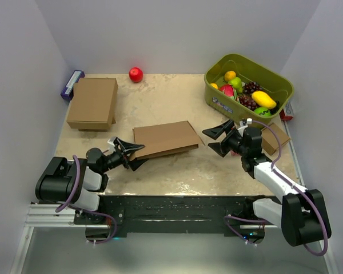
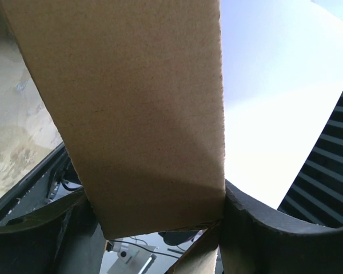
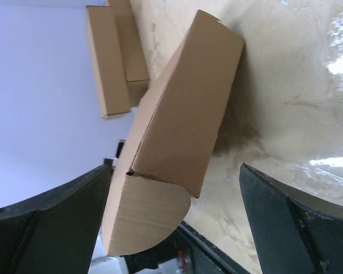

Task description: Fold the paper box

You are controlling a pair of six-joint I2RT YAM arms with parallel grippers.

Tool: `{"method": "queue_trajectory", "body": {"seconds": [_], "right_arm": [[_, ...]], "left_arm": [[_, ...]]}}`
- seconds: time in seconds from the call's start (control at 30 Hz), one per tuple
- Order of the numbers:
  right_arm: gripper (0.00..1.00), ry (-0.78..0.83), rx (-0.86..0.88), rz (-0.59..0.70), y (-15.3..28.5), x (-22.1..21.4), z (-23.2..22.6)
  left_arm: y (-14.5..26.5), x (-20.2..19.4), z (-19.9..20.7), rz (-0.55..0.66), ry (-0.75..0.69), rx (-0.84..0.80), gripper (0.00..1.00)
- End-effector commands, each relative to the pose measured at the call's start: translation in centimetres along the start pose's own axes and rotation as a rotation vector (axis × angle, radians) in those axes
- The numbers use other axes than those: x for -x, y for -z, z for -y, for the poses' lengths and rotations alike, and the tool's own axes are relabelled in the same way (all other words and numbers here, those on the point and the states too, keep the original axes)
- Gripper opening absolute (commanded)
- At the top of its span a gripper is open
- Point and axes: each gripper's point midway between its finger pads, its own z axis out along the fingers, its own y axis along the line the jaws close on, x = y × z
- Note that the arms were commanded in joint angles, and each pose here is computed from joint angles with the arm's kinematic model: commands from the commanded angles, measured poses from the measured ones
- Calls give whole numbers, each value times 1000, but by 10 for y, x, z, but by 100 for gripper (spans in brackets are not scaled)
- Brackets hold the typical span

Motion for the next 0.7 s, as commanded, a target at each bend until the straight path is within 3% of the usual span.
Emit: {"method": "queue_trajectory", "body": {"seconds": [0.0,0.4,0.67], "right_arm": [[98,-94,110,-19,-1,-4,-18],[98,-104,114,6,-16,-14,-35],[97,-115,152,22,-25,-13,-59]], "left_arm": [[11,-26,33,-53,-201,-167,51],[8,-28,46,-58,-176,-212,50],[6,-27,75,-65,-172,-301,49]]}}
